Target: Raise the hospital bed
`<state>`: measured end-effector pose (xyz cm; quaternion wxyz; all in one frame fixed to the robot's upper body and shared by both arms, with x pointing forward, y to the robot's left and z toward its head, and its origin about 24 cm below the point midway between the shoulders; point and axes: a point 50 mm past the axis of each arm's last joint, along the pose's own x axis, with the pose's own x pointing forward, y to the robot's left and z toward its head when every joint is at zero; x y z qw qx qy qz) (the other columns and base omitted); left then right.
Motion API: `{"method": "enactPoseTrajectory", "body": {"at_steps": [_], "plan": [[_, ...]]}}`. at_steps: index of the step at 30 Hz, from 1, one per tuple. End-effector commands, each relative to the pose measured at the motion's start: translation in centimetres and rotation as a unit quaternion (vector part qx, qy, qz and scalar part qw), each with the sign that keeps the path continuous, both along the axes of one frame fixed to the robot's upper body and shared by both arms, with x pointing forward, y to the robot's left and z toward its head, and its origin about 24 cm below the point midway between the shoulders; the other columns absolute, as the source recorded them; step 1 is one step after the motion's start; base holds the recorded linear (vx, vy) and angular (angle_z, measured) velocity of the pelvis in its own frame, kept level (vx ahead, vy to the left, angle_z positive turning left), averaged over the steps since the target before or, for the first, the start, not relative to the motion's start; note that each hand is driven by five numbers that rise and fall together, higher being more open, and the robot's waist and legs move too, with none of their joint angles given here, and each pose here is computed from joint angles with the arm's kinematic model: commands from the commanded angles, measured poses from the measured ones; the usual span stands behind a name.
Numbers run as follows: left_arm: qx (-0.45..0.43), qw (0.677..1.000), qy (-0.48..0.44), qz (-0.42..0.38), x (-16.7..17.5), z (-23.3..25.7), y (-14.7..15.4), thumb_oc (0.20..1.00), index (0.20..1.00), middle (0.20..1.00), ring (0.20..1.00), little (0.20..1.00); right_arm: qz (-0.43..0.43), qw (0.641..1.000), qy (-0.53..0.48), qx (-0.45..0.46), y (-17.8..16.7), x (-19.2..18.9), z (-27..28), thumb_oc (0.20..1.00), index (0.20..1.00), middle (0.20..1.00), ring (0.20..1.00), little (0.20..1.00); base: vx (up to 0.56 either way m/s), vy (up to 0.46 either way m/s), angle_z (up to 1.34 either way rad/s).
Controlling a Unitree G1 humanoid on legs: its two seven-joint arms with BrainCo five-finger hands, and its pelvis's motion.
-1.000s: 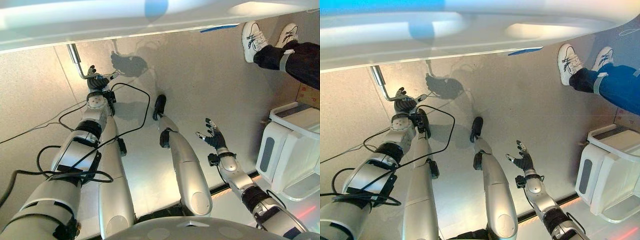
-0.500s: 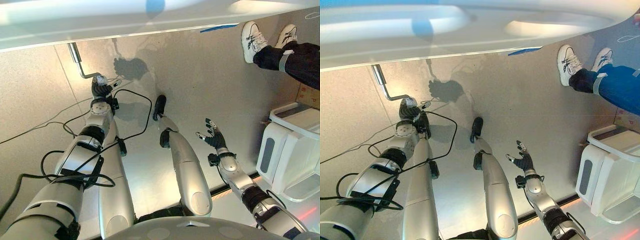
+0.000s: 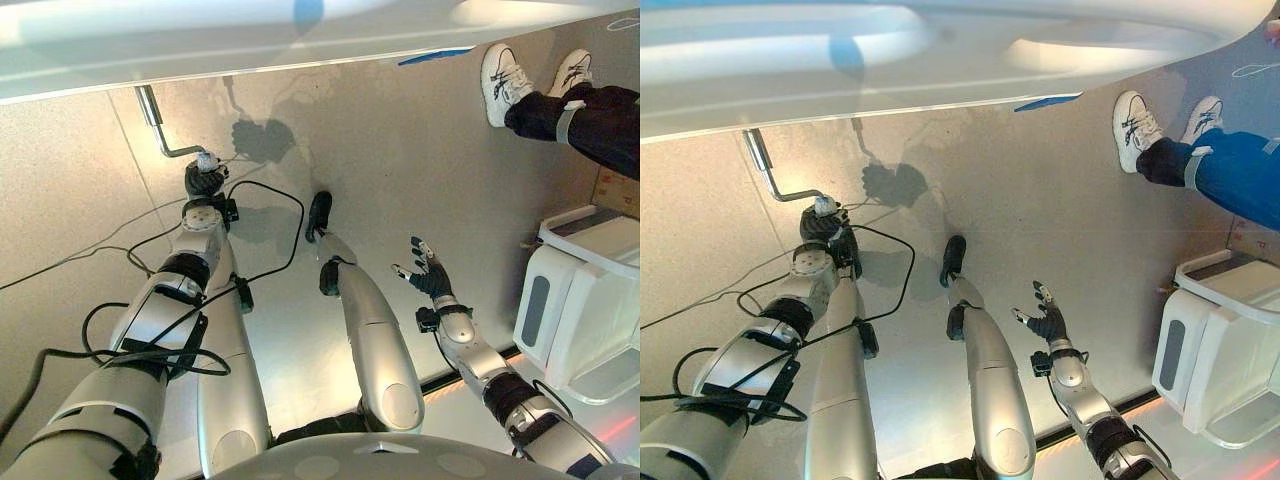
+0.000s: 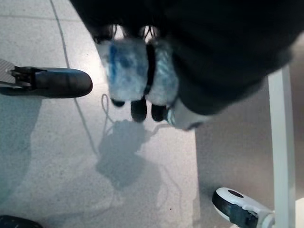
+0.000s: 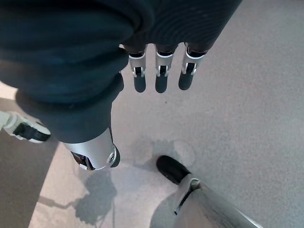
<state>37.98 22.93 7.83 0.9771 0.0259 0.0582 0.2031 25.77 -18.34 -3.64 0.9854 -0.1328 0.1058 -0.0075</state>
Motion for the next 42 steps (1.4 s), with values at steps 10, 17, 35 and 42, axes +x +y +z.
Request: {"method": "enactPoseTrajectory", "body": {"at_steps": [10,17,35,42], "plan": [[0.028,0.999,-0.041,-0.013,1.0,2.4,-0.6,0.2,0.2,0.2,0.2,0.2,-0.013,1.0,0.0,-0.008,-1.6,-1.1,0.0,1.0,1.0,1.0,1.0,1.0,0.0,0.0,0.0],[0.047,0.998,-0.04,-0.018,1.1,2.7,-0.8,0.2,0.2,0.2,0.2,0.2,-0.008,1.0,0.0,-0.008,-1.6,-1.1,0.0,1.0,1.0,1.0,1.0,1.0,0.0,0.0,0.0],[0.051,0.992,-0.046,-0.104,1.0,1.6,-5.3,0.2,0.2,0.2,0.2,0.2,-0.005,0.998,0.044,-0.044,-2.7,-1.9,-1.3,1.0,1.0,1.0,1.0,1.0,0.02,-0.002,-0.12],[0.02,0.989,-0.05,-0.14,0.3,0.4,-7.4,0.2,0.2,0.2,0.2,0.2,-0.011,0.996,0.077,-0.053,-3.5,-2.7,-2.3,1.0,1.0,1.0,1.0,1.0,0.01,0.008,-0.11]]}}
